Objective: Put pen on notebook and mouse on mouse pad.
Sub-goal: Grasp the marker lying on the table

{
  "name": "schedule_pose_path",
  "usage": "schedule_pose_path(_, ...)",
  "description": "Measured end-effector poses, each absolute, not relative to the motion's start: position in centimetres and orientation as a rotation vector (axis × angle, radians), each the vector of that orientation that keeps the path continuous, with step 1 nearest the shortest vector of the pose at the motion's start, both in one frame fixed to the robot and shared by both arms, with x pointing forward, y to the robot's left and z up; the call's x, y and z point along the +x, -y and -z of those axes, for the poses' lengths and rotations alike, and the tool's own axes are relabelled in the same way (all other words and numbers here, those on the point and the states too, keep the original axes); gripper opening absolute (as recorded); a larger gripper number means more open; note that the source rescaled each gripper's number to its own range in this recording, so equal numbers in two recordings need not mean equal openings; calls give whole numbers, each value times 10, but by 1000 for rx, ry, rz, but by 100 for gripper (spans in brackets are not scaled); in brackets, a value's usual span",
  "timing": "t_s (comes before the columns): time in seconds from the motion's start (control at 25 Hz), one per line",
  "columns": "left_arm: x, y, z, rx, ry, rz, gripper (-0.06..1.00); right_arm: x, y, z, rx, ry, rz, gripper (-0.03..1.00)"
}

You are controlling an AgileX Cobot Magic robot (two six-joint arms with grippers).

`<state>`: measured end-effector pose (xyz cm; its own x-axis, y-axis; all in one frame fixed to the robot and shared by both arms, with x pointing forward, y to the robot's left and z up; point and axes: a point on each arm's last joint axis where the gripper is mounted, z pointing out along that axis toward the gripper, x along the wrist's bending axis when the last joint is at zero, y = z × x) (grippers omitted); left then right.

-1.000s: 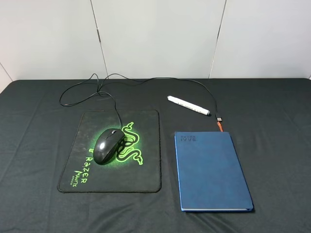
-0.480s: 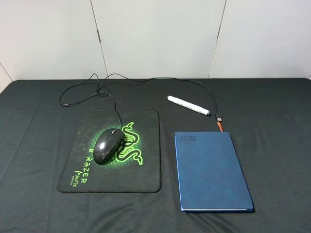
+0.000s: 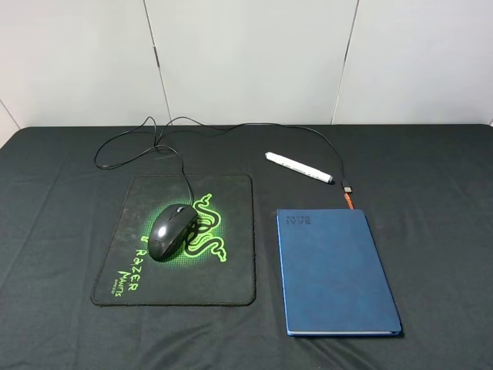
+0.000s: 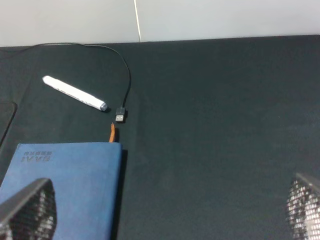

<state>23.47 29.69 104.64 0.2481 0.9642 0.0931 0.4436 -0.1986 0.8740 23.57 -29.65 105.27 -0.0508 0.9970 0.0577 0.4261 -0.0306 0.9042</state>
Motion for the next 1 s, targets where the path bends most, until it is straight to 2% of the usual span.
schedule_pose_path(1.0,235,-297,-1046,1772,-1297,-879,100,236,294,-1053,1540,-1563,-1081,100)
